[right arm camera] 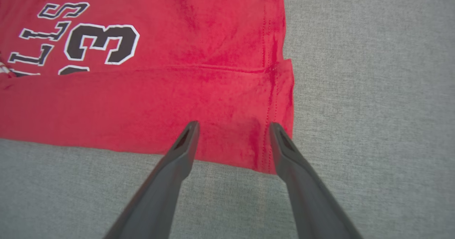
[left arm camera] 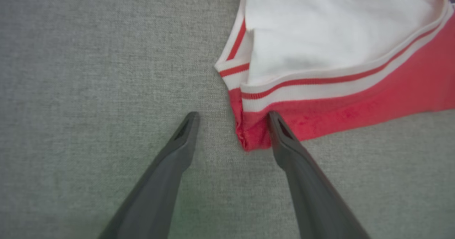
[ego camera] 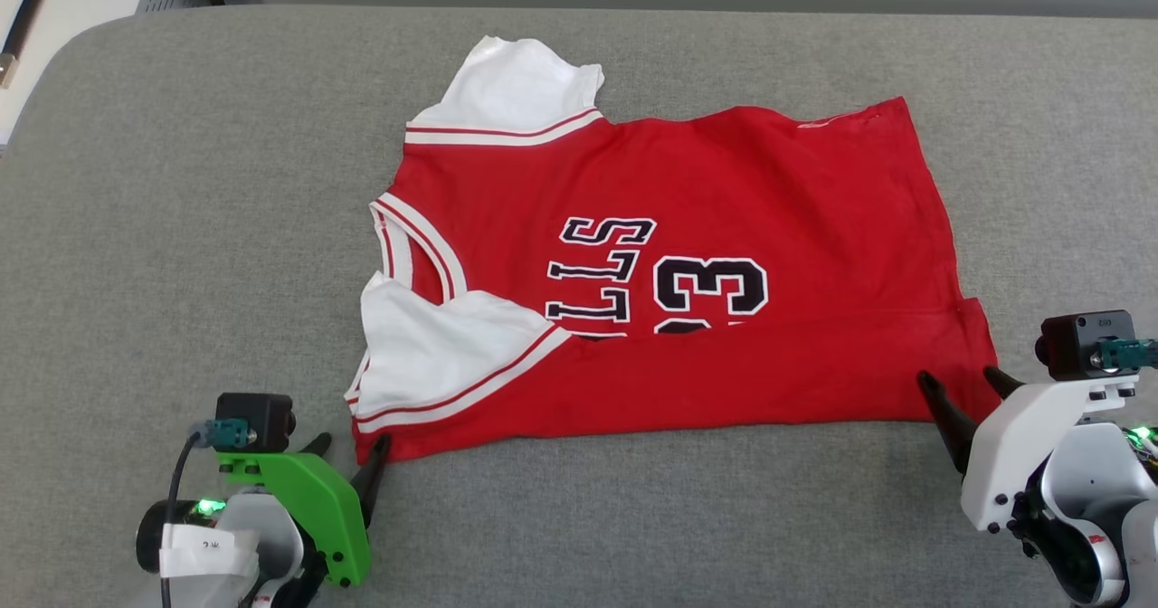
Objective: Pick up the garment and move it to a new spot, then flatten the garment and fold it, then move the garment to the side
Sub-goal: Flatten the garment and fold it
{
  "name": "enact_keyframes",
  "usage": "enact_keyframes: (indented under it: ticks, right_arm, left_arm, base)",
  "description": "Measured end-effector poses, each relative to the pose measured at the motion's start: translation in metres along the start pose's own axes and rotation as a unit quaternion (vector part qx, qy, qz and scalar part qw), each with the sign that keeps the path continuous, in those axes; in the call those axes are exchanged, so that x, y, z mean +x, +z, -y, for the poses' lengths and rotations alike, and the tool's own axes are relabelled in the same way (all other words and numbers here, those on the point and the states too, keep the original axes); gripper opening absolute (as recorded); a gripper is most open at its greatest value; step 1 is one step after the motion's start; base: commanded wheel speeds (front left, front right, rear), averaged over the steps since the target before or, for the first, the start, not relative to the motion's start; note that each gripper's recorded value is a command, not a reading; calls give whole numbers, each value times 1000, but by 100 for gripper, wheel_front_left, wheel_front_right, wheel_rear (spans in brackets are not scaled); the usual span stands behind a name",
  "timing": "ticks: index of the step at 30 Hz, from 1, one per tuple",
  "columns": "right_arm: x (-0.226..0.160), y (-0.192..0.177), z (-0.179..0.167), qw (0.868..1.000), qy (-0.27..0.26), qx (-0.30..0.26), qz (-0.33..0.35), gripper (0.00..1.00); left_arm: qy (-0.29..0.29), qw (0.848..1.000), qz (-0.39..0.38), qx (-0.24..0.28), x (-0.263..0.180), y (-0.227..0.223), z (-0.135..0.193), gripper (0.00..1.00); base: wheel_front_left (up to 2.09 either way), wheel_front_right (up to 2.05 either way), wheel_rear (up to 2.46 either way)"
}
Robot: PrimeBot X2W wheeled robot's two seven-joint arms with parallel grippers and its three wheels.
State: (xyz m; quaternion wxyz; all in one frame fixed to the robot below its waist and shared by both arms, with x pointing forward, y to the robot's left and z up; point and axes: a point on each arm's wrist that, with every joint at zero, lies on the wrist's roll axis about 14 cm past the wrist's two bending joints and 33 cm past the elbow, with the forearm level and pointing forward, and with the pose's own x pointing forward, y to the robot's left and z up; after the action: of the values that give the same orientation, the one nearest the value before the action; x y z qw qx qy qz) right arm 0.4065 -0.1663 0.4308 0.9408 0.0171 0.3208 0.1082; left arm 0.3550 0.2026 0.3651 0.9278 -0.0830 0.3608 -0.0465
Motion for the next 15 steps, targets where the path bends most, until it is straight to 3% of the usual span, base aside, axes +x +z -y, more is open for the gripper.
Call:
enact_keyframes:
  ticks: [5, 6, 7, 8, 15]
  right_arm:
    - [5, -6, 2, 1000, -2, 2, -10, 100]
    - [5, -7, 3, 1000, -4, 2, -12, 100]
    - [6, -8, 4, 1000, -5, 2, -13, 100]
    - [6, -8, 5, 1000, -7, 1, -14, 100]
    - [4, -8, 13, 1000, -22, -10, -16, 100]
  left_arm:
    - [2, 1000, -28, 11, 9, -7, -2, 100]
    - [-1, 999, -38, 13, 10, -9, -2, 78]
    - [-5, 999, -45, 12, 11, -10, -1, 35]
    - [-8, 999, -48, 10, 12, -10, 0, 0]
    - [-28, 999, -34, -16, 6, -2, 10, 0]
  base:
    - [0, 0, 0]
    - [0, 0, 0]
    - [0, 0, 0]
    - [0, 0, 0]
    - [0, 0, 0]
